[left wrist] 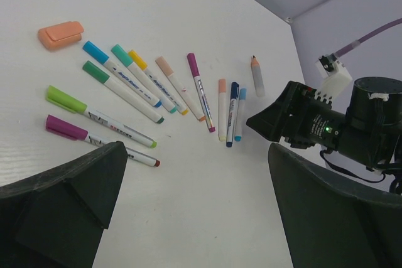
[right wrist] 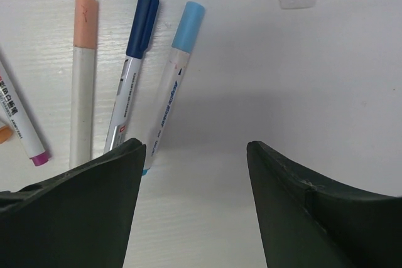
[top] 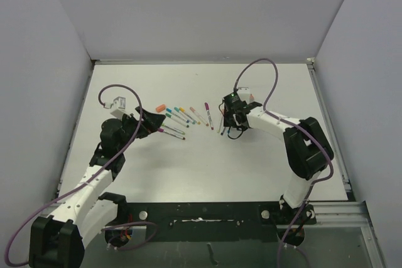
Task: Open the pen caps
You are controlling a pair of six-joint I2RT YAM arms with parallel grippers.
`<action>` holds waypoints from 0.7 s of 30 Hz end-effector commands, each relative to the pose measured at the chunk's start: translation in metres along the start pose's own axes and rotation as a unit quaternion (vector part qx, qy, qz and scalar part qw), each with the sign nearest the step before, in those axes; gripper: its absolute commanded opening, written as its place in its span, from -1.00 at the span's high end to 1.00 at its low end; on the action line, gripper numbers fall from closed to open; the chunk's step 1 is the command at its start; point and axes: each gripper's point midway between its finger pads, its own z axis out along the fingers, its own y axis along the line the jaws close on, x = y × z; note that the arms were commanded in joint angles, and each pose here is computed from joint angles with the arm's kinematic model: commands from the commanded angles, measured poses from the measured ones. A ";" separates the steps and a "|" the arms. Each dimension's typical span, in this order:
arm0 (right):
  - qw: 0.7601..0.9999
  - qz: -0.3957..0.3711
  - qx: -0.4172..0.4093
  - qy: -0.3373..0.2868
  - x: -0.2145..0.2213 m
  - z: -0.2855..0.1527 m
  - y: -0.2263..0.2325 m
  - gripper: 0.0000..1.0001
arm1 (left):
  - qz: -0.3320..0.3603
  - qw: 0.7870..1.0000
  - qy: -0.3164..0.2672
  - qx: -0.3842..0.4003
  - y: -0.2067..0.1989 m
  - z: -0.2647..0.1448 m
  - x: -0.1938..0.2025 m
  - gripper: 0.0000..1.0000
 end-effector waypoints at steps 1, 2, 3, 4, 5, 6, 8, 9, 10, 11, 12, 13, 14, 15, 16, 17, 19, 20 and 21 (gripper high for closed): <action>0.999 0.031 -0.015 -0.020 -0.019 0.008 0.008 -0.33 | 0.010 1.000 -0.013 0.024 -0.013 0.001 -0.009 -0.95; 0.999 0.032 -0.017 -0.019 -0.019 0.010 0.009 -0.33 | 0.009 1.000 -0.014 0.023 -0.012 0.001 -0.009 -0.95; 0.999 0.033 -0.019 -0.018 -0.019 0.012 0.009 -0.33 | 0.009 1.000 -0.013 0.022 -0.012 0.001 -0.009 -0.95; 0.999 0.034 -0.022 -0.019 -0.020 0.013 0.010 -0.32 | 0.010 1.000 -0.014 0.023 -0.012 0.001 -0.009 -0.95; 0.999 0.035 -0.023 -0.019 -0.020 0.015 0.010 -0.32 | 0.010 1.000 -0.015 0.022 -0.012 0.001 -0.010 -0.95; 0.999 0.036 -0.025 -0.020 -0.021 0.016 0.011 -0.32 | 0.010 1.000 -0.015 0.023 -0.012 0.000 -0.010 -0.95; 0.999 0.037 -0.029 -0.022 -0.022 0.017 0.012 -0.32 | 0.012 1.000 -0.016 0.022 -0.012 0.000 -0.011 -0.95; 0.999 0.037 -0.031 -0.021 -0.022 0.018 0.013 -0.32 | 0.012 1.000 -0.017 0.021 -0.012 0.000 -0.011 -0.95; 0.999 0.037 -0.033 -0.021 -0.022 0.019 0.014 -0.32 | 0.012 1.000 -0.017 0.020 -0.012 0.000 -0.011 -0.95; 0.999 0.037 -0.034 -0.020 -0.022 0.020 0.015 -0.32 | 0.012 1.000 -0.017 0.020 -0.012 -0.001 -0.011 -0.96; 0.999 0.036 -0.035 -0.019 -0.022 0.021 0.015 -0.32 | 0.012 1.000 -0.017 0.019 -0.011 -0.001 -0.011 -0.95; 0.999 0.036 -0.035 -0.018 -0.022 0.022 0.016 -0.32 | 0.013 1.000 -0.018 0.019 -0.011 -0.001 -0.011 -0.95; 0.999 0.035 -0.035 -0.016 -0.022 0.023 0.017 -0.32 | 0.012 1.000 -0.017 0.019 -0.011 -0.001 -0.011 -0.95; 0.999 0.035 -0.036 -0.014 -0.021 0.024 0.017 -0.32 | 0.013 1.000 -0.017 0.019 -0.011 -0.001 -0.011 -0.95; 0.999 0.035 -0.036 -0.012 -0.021 0.025 0.018 -0.31 | 0.013 1.000 -0.017 0.019 -0.011 -0.001 -0.011 -0.95; 0.999 0.035 -0.036 -0.009 -0.019 0.027 0.018 -0.31 | 0.013 1.000 -0.018 0.019 -0.012 -0.001 -0.011 -0.95; 0.999 0.035 -0.037 -0.005 -0.017 0.028 0.019 -0.31 | 0.013 1.000 -0.019 0.019 -0.012 -0.001 -0.012 -0.95; 0.999 0.034 -0.037 -0.004 -0.017 0.028 0.020 -0.31 | 0.013 1.000 -0.019 0.018 -0.011 -0.001 -0.012 -0.95; 0.999 0.033 -0.037 -0.003 -0.015 0.029 0.020 -0.31 | 0.013 1.000 -0.019 0.018 -0.011 -0.001 -0.012 -0.95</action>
